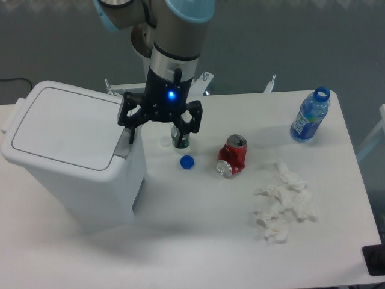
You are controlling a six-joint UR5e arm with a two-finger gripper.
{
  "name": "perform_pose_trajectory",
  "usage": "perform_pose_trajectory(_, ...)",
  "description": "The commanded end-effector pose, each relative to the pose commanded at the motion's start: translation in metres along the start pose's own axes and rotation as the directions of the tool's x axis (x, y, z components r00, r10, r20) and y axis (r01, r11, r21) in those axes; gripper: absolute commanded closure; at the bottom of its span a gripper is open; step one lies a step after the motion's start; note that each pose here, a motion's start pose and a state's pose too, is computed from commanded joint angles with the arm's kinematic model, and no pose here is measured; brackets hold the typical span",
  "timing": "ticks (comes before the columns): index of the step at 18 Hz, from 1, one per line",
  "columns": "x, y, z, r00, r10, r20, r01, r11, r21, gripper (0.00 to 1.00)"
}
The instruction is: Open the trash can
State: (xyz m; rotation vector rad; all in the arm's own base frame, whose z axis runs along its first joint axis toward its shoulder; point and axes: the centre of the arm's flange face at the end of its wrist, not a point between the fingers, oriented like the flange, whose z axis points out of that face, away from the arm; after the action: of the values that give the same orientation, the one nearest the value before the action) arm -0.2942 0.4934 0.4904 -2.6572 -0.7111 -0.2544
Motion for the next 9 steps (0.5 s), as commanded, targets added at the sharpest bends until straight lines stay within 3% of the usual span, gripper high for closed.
perform_pose_trajectory(9, 0.0002, 0.0012, 0.0023, 1.000, 0.000, 0.000, 0.000, 1.000, -0.005, 0.00)
